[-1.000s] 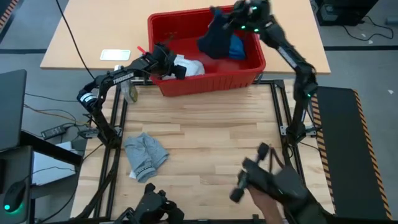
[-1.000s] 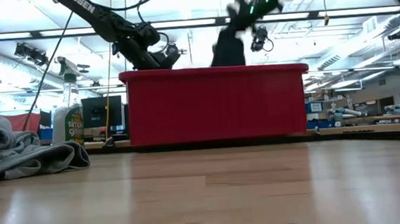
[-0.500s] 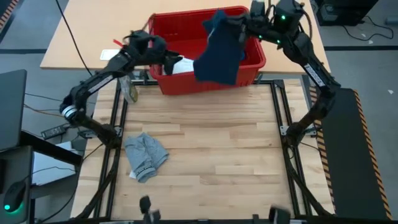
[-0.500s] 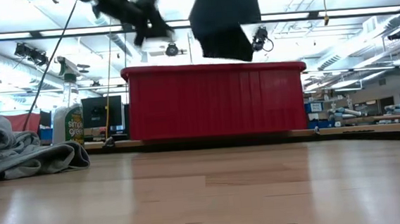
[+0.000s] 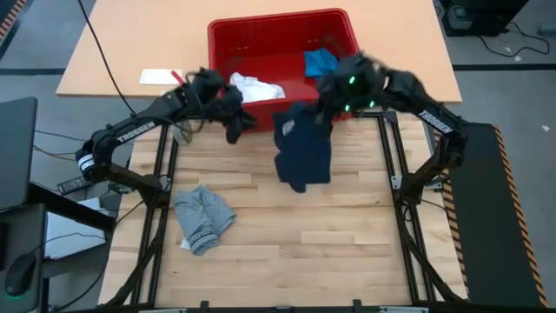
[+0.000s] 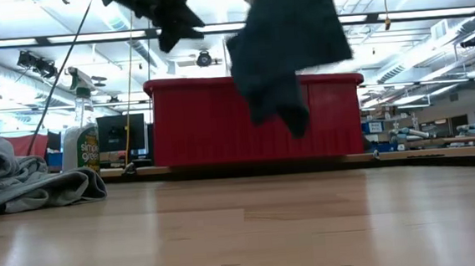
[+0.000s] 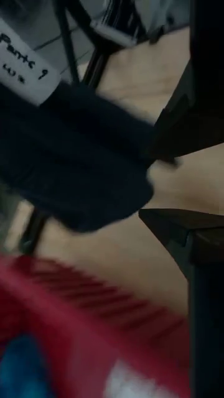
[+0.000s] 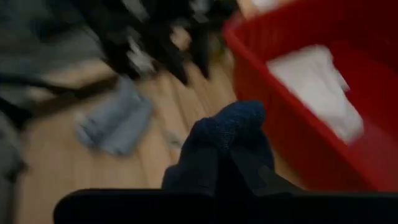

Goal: Fold laundry
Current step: Remove the black pants from the red laundry bin

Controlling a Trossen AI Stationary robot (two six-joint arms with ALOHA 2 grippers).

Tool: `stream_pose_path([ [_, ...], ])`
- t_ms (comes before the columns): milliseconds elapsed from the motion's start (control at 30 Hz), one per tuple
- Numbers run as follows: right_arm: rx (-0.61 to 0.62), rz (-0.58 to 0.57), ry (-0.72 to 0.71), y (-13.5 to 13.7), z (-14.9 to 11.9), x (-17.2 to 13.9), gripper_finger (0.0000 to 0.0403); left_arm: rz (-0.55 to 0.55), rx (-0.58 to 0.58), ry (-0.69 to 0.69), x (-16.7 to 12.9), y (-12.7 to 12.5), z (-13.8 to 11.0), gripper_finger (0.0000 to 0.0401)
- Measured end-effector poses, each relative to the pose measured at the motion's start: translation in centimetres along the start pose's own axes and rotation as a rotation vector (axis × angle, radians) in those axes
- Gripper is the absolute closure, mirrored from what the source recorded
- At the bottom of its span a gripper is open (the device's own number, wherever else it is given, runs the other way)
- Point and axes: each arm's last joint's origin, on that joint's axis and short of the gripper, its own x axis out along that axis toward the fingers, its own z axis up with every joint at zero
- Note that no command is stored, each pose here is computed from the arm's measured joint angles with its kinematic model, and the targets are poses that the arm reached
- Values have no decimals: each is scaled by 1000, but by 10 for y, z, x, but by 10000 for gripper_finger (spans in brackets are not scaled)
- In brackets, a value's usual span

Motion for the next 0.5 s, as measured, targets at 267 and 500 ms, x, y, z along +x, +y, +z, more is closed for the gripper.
stream_pose_path([
  [267,-57,-211,199,24,-47,55,387,-8,-229,-9,11,-9,-79,260],
  [500,-211,-326,247,35,-96,107,387,55,-304,-46,11,-35,-103,260],
])
